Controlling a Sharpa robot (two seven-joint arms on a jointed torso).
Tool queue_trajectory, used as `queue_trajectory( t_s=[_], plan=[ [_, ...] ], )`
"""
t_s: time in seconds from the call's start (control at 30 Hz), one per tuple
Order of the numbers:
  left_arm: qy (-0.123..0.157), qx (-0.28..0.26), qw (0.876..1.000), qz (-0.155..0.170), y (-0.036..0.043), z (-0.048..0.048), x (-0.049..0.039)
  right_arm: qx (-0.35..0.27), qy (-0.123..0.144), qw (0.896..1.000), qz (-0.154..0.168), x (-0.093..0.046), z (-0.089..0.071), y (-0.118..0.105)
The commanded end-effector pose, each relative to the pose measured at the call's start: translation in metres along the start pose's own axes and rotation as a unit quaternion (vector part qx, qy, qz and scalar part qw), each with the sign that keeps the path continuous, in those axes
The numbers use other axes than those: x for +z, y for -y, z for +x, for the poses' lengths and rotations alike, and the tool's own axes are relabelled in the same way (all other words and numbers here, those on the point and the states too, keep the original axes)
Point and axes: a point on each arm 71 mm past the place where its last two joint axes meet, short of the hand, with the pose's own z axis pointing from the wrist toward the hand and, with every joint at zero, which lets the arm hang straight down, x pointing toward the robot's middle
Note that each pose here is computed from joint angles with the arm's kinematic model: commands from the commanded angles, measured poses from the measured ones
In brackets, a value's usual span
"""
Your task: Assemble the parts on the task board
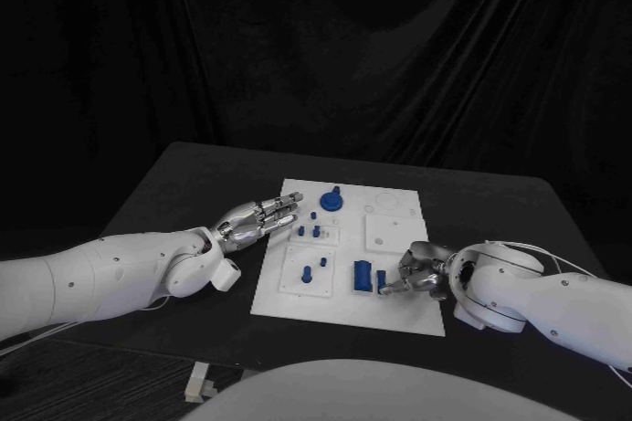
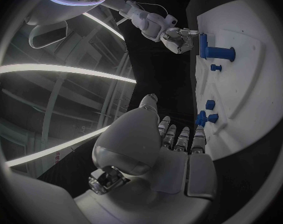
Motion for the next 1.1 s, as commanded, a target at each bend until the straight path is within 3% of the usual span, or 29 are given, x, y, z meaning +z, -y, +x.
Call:
queue_trajectory(
  t_s=[0.03,0.8,0.97,1.1],
  plan=[
    [-0.007,-0.007,0.998,0.06,0.0082,0.0023,0.0009,-0.003,-0.001,1.0,0.012,0.001,0.002,0.002],
    [-0.009,-0.009,0.998,0.057,0.0076,0.0026,0.0016,-0.001,-0.002,1.0,0.018,0.003,0.005,0.006],
    [-0.007,-0.009,0.998,0.056,0.0084,0.0023,-0.0014,0.018,0.034,0.999,-0.001,-0.005,-0.001,0.01],
    [0.001,-0.007,0.998,0.055,0.0109,0.0016,-0.0076,0.04,0.096,0.994,-0.037,-0.02,-0.022,0.01]
  ],
)
